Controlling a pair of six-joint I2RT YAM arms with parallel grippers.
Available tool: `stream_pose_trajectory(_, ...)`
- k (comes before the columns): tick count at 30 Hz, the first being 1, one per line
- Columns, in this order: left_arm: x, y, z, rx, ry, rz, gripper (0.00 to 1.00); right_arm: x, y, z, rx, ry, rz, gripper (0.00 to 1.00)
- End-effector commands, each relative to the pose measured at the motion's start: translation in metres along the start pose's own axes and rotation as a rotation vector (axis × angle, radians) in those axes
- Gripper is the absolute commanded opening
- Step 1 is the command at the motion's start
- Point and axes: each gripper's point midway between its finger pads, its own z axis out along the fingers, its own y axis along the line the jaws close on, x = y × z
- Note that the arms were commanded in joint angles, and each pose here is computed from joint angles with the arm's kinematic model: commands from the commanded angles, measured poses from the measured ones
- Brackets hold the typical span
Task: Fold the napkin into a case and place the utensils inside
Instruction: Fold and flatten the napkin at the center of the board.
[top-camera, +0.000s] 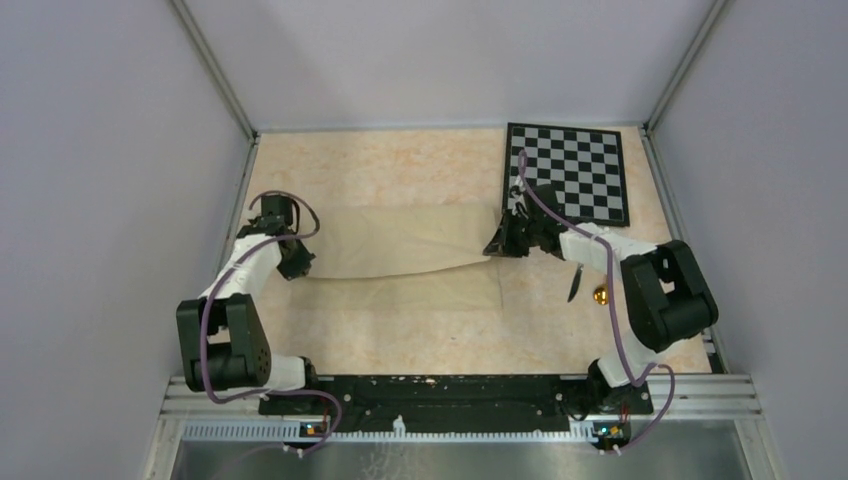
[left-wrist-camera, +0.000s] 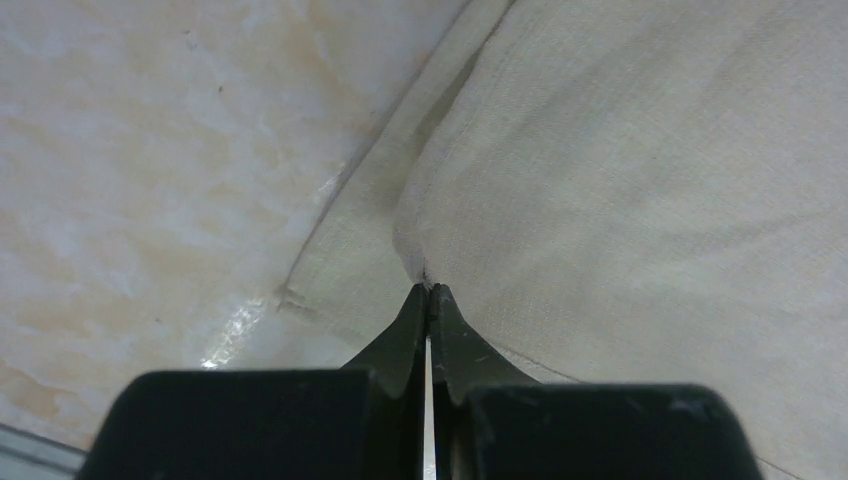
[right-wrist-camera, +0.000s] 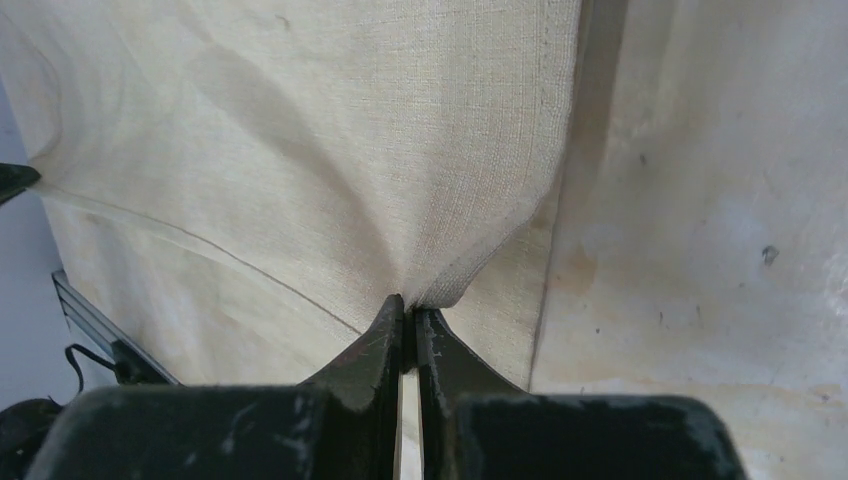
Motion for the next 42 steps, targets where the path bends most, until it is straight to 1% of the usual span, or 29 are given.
stream_pose_trajectory(1,0.001,0.016,0.003,-0.09,0.0,-0.023,0.0,0.006,0.009,-0.002,-0.037,-0.009,-0.053,0.0)
stream_pose_trajectory(4,-0.009,0.024,-0.004,-0.148,-0.021,-0.015,0.0,-0.003,0.02,-0.011,-0.046,-0.023,-0.081,0.0)
stream_pose_trajectory(6,-0.019,0.026,-0.013,-0.154,-0.066,-0.015,0.0,-0.003,0.031,-0.018,-0.052,-0.025,-0.107,0.0)
stream_pose_trajectory(10,-0.023,0.031,-0.024,-0.16,-0.111,-0.02,0.0,0.016,0.039,-0.024,-0.055,0.009,-0.12,0.0)
stream_pose_trajectory(13,-0.012,0.034,-0.021,-0.154,-0.091,-0.023,0.0,0.038,0.034,-0.023,-0.052,0.035,-0.091,0.0)
stream_pose_trajectory(17,0.009,0.041,-0.005,-0.166,-0.046,-0.04,0.0,0.061,0.022,-0.016,-0.037,0.045,-0.049,0.0)
stream_pose_trajectory(24,0.029,0.049,0.023,-0.237,0.042,-0.056,0.0,0.074,-0.001,0.0,0.015,0.063,-0.037,0.0)
stream_pose_trajectory(27,0.029,0.049,0.024,-0.253,0.06,-0.057,0.0,0.072,0.003,0.002,0.008,0.075,-0.048,0.0)
stream_pose_trajectory(29,0.023,0.047,0.018,-0.251,0.046,-0.06,0.0,0.068,0.011,-0.003,-0.011,0.065,-0.06,0.0)
stream_pose_trajectory(32,0.01,0.046,0.003,-0.241,-0.007,-0.071,0.0,0.063,0.023,-0.016,-0.029,0.051,-0.086,0.0)
stream_pose_trajectory(37,-0.001,0.045,-0.018,-0.213,-0.075,-0.085,0.0,0.066,0.036,-0.033,-0.053,0.046,-0.085,0.0)
stream_pose_trajectory(42,0.001,0.053,-0.015,-0.241,-0.091,-0.091,0.0,0.078,0.04,-0.039,-0.071,0.05,-0.056,0.0)
